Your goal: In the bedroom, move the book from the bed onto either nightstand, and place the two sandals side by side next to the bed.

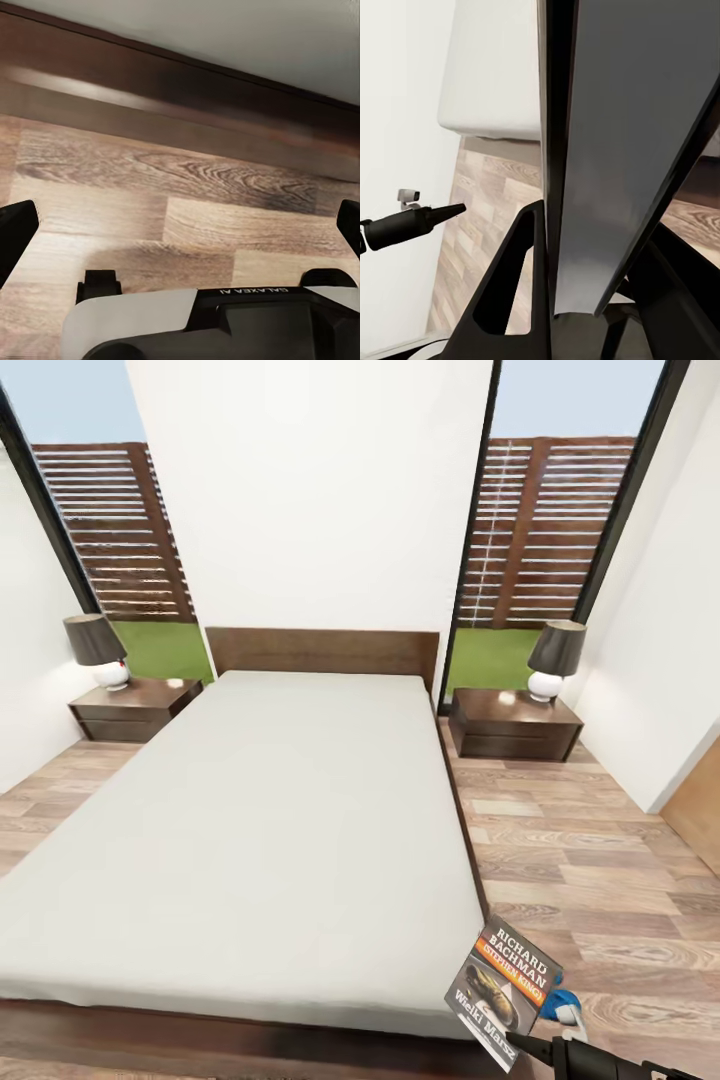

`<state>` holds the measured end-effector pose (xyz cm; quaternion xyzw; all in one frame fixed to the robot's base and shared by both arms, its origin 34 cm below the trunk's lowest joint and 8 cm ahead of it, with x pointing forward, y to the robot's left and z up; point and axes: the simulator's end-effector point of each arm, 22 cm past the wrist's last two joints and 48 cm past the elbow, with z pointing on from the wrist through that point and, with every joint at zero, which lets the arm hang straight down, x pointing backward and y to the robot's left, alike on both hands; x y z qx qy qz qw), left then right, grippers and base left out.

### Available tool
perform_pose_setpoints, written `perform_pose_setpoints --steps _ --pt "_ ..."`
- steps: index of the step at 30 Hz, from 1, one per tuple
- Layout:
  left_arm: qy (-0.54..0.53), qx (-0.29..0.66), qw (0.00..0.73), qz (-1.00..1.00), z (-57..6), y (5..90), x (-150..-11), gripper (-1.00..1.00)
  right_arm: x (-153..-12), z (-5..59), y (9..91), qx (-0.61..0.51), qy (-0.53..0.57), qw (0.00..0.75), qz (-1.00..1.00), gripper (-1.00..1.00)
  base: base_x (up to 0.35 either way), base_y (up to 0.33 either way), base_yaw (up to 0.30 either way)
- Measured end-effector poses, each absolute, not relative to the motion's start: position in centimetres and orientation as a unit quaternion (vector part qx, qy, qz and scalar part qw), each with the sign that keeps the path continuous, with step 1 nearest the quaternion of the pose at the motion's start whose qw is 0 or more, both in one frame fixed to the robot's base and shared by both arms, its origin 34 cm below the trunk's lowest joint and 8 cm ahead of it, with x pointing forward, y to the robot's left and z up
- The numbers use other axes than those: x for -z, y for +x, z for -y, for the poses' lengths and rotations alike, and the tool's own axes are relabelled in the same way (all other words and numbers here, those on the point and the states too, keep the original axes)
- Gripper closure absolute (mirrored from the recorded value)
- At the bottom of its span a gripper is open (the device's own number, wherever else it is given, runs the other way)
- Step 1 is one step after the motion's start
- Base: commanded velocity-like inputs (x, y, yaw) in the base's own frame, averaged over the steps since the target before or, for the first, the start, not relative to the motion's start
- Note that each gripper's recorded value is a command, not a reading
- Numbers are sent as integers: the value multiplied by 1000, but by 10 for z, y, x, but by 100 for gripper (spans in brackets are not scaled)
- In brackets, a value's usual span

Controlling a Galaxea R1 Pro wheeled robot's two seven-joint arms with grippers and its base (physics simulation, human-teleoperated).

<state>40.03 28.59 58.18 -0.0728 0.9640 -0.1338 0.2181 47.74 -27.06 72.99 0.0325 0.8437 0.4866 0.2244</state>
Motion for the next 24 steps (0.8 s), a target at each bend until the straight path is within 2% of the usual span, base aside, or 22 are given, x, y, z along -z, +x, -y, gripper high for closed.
perform_pose_setpoints --steps 24 --pt "-73 134 218 -964 -286 400 -582 -100 -729 270 476 -486 31 222 -845 100 0 0 287"
